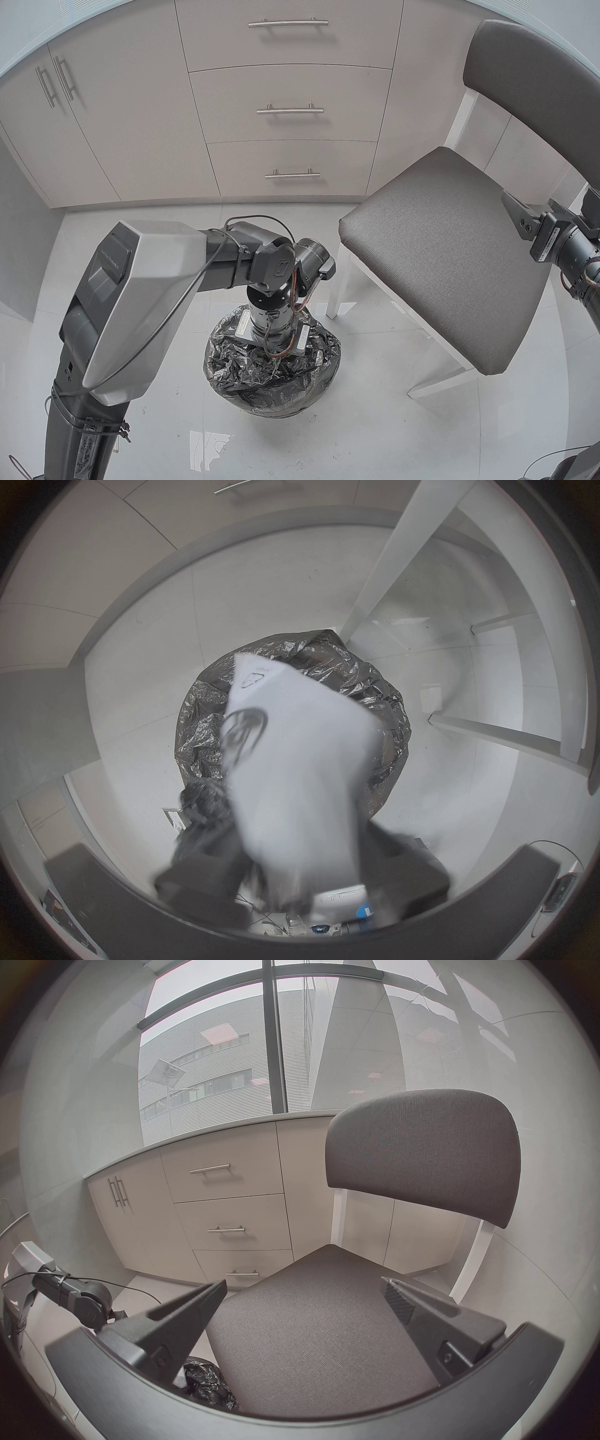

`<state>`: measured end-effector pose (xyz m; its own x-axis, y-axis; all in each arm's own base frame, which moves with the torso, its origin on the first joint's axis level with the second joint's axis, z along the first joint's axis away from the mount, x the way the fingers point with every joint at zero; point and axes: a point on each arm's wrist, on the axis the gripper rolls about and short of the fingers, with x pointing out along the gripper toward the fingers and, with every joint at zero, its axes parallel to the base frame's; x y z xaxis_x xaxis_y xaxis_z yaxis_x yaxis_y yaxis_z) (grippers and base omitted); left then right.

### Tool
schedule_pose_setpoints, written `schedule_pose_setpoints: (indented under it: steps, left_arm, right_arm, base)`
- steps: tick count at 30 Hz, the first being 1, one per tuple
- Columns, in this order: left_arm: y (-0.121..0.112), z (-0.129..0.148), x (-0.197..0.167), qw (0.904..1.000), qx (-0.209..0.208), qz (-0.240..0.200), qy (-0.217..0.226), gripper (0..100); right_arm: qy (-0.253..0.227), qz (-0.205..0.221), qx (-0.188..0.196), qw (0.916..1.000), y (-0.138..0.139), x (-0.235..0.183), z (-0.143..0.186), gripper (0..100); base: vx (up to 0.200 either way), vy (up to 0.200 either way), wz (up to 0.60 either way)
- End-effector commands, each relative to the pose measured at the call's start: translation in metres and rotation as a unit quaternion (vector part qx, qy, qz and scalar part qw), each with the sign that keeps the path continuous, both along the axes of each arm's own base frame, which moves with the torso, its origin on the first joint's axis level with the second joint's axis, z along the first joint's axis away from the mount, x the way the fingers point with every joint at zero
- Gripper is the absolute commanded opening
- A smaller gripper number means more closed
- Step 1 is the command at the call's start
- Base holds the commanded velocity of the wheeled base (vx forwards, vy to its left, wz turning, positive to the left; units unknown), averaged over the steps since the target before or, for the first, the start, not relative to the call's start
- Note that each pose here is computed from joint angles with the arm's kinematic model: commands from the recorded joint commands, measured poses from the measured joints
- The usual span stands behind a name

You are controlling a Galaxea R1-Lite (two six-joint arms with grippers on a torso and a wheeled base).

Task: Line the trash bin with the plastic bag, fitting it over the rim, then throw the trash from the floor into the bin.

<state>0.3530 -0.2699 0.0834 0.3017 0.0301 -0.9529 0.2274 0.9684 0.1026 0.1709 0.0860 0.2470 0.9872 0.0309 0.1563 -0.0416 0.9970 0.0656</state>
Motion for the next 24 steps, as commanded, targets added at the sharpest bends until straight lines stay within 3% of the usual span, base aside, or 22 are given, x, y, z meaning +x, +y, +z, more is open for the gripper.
schedule_pose_setpoints:
  steps: [1,16,17,24]
  left_arm:
    - [0.0008,0.0000,0.0006,1.0000,-0.001,0.003,0.000,100]
    - [-0.0005,-0.0018,0.0008,0.9999,0.006,0.006,-0.007,100]
    - [-0.0004,-0.0025,0.0011,0.9999,0.012,0.005,-0.010,0]
    - [-0.0006,-0.0067,0.0049,0.9998,0.009,0.011,-0.017,0]
  right_arm:
    - [0.001,0.000,-0.002,1.0000,0.0001,-0.0002,-0.0009,100]
    - [0.002,0.000,-0.004,1.0000,0.0000,-0.0003,-0.0017,100]
    - [0.003,0.000,-0.004,1.0000,0.0004,0.0004,-0.0021,100]
    - [0.005,0.000,-0.005,1.0000,0.0007,0.0010,-0.0032,100]
  base:
    - [0.000,0.000,0.00]
    - [0.000,0.000,0.00]
    - [0.000,0.000,0.00]
    - [0.000,0.000,0.00]
